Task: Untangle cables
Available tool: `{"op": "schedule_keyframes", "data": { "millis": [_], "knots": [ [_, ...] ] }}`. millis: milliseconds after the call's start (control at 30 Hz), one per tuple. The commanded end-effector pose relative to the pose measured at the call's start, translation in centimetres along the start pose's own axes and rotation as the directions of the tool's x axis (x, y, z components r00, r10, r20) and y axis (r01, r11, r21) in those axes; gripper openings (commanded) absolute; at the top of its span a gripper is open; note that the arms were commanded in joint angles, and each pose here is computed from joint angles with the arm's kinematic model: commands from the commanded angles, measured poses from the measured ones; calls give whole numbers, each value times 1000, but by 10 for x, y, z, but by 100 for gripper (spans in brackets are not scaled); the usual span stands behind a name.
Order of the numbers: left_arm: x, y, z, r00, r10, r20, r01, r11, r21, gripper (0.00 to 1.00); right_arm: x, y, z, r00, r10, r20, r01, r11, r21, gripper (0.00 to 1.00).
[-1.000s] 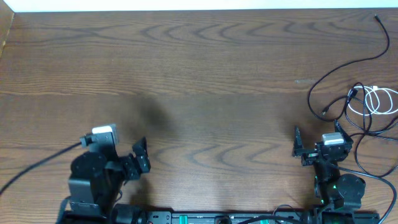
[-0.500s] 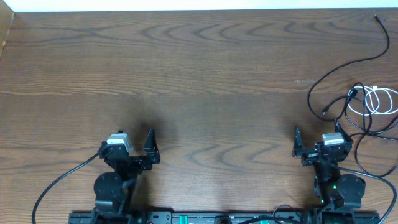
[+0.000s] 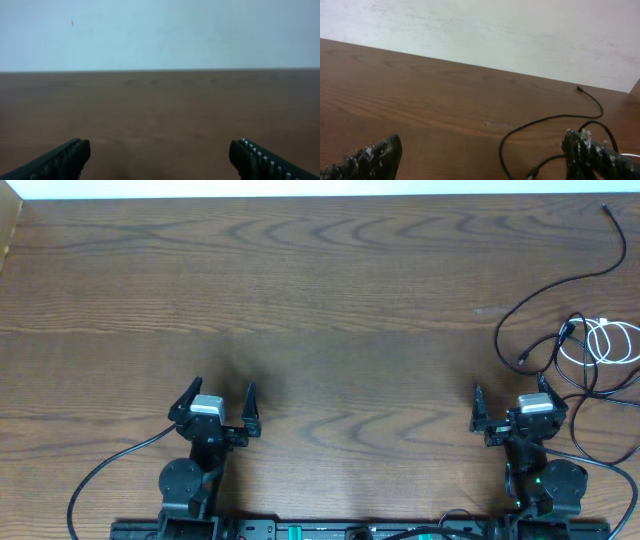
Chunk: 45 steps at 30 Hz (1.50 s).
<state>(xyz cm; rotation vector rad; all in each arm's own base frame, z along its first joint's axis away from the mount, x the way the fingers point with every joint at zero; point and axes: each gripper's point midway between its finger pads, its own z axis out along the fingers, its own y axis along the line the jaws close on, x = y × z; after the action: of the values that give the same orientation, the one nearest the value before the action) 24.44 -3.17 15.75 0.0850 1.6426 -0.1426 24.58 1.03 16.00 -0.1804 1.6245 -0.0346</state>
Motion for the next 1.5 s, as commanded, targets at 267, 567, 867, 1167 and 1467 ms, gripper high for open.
{"op": "schedule_keyframes", "data": {
  "millis": [267, 567, 867, 1167, 1467],
  "knots": [
    [18, 6, -1, 997, 11, -72, -12, 1000, -21, 94, 1, -2, 0, 1000, -4, -1, 4, 1000, 9, 99],
    [19, 6, -1, 997, 11, -75, -12, 1000, -21, 94, 1, -2, 0, 1000, -4, -1, 4, 1000, 9, 99],
    [19, 6, -1, 997, 11, -75, -12, 1000, -21, 94, 1, -2, 0, 1000, -4, -1, 4, 1000, 9, 99],
    [19, 6, -1, 997, 11, -75, -12, 1000, -21, 94, 1, -2, 0, 1000, -3, -1, 3, 1000, 9, 99],
    [19, 6, -1, 997, 11, -75, -12, 1000, -21, 94, 1, -2, 0, 1000, -3, -1, 3, 1000, 9, 99]
  ]
}}
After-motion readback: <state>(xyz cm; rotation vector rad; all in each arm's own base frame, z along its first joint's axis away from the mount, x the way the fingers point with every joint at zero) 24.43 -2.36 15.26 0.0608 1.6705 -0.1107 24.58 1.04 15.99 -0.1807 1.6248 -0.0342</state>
